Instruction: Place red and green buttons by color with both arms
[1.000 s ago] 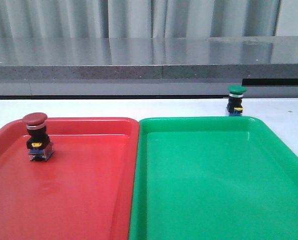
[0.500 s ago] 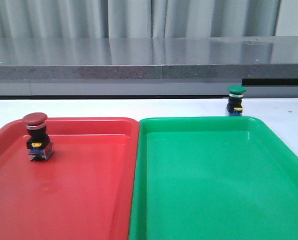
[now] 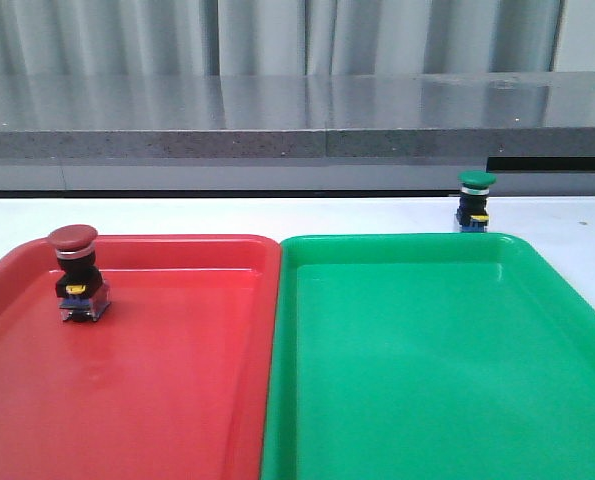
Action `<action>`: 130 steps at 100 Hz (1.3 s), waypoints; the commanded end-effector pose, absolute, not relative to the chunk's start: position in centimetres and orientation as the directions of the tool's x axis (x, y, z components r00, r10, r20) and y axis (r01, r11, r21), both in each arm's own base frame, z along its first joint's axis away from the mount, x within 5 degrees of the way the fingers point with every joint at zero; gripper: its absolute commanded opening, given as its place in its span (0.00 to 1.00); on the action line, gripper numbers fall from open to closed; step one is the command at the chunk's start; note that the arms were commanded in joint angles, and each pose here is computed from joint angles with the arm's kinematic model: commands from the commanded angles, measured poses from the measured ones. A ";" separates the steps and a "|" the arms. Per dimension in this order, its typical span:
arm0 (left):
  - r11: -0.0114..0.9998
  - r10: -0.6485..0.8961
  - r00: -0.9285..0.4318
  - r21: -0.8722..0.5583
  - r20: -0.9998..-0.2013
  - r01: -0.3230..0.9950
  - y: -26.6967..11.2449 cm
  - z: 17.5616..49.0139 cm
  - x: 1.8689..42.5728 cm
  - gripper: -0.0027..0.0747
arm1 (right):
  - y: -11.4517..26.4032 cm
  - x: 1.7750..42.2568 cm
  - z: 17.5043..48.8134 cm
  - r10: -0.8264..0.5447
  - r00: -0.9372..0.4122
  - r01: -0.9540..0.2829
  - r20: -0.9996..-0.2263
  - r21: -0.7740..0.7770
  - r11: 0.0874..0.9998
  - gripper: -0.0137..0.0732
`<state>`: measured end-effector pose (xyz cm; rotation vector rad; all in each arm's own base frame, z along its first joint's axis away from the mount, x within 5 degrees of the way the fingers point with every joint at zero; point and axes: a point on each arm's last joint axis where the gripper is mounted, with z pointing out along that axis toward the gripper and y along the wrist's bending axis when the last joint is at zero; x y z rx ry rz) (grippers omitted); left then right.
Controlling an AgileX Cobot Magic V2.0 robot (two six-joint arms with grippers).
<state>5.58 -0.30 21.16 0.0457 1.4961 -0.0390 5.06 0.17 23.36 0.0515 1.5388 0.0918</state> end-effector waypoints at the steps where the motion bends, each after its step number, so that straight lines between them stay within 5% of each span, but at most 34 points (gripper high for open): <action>1: 0.999 -0.016 0.169 -0.007 -0.985 0.054 -0.3 21.3 5.3 0.01 | 0.2 4.9 26.7 0.103 0.052 -0.028 -0.993 0.102 0.994 0.08; 42: 0.999 -0.016 0.169 -0.007 -0.985 0.054 -0.3 21.3 5.3 0.01 | 0.5 10.9 33.4 0.086 -0.395 -0.012 -0.915 0.099 0.995 0.08; 86: 0.999 -0.016 0.169 -0.007 -0.985 0.054 -0.3 21.3 5.3 0.01 | 0.6 14.9 33.5 0.098 -0.490 -0.002 -0.866 0.113 0.994 0.10; 98: 0.999 -0.016 0.169 -0.007 -0.985 0.054 -0.3 21.3 5.3 0.01 | 0.6 14.9 33.5 0.098 -0.488 -0.002 -0.867 0.113 0.994 0.27; 122: 0.999 -0.016 0.169 -0.007 -0.985 0.054 -0.3 21.3 5.3 0.01 | 0.6 14.9 33.5 0.100 -0.487 -0.002 -0.868 0.116 0.993 0.91; 130: 0.999 -0.016 0.169 -0.007 -0.985 0.054 -0.3 21.3 5.3 0.01 | 0.6 14.9 33.6 0.101 -0.484 -0.002 -0.869 0.117 0.993 0.90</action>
